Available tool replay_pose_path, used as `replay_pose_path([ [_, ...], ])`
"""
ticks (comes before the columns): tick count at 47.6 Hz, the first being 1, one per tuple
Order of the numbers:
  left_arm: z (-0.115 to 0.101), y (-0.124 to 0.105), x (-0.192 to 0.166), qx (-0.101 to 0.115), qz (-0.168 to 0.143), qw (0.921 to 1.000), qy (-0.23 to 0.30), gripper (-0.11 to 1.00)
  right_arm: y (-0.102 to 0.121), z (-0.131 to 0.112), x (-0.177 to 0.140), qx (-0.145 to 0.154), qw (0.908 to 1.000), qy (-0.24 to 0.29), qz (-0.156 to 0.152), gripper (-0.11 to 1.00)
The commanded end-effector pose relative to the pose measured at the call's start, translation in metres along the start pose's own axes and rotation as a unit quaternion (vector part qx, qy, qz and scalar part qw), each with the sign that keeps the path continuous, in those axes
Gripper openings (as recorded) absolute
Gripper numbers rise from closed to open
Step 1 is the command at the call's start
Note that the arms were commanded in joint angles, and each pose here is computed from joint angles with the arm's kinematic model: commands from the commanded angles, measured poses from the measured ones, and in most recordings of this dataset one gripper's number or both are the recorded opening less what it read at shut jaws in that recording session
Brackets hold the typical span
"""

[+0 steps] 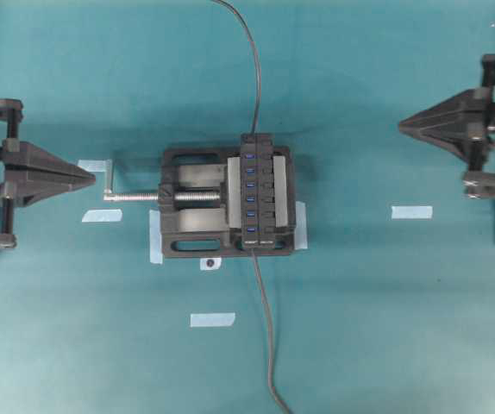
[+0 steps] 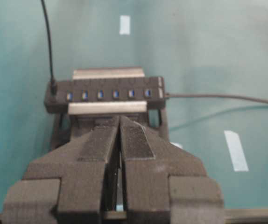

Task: Insert the USB into the second port from the front of the fixed hub.
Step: 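Raise the right arm and swing the right gripper toward the hub, then lower the right gripper onto the black USB plug and close it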

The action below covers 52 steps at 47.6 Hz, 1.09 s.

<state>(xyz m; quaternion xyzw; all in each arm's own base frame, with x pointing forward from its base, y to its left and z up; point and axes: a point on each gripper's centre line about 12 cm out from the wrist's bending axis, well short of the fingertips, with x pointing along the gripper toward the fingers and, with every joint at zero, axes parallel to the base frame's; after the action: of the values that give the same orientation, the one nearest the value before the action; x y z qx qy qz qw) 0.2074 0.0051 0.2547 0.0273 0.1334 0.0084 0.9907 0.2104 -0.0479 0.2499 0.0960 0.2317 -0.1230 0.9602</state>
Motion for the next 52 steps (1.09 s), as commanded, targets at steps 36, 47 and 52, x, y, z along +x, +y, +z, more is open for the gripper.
replay_pose_path([
  [36, 0.002, 0.005, -0.002, -0.018, 0.010, 0.9997, 0.013, 0.01, -0.003, 0.035, 0.073, 0.001, 0.9977, 0.065, -0.020, -0.01],
  [47, -0.001, 0.004, -0.002, -0.022, 0.010, 0.9996, 0.016, 0.01, -0.005, 0.031, 0.097, -0.005, 0.9976, 0.065, -0.022, -0.01],
  [52, -0.001, 0.004, -0.002, -0.022, 0.010, 0.9996, 0.017, 0.01, -0.006, 0.028, 0.108, -0.007, 0.9970, 0.073, -0.024, -0.01],
])
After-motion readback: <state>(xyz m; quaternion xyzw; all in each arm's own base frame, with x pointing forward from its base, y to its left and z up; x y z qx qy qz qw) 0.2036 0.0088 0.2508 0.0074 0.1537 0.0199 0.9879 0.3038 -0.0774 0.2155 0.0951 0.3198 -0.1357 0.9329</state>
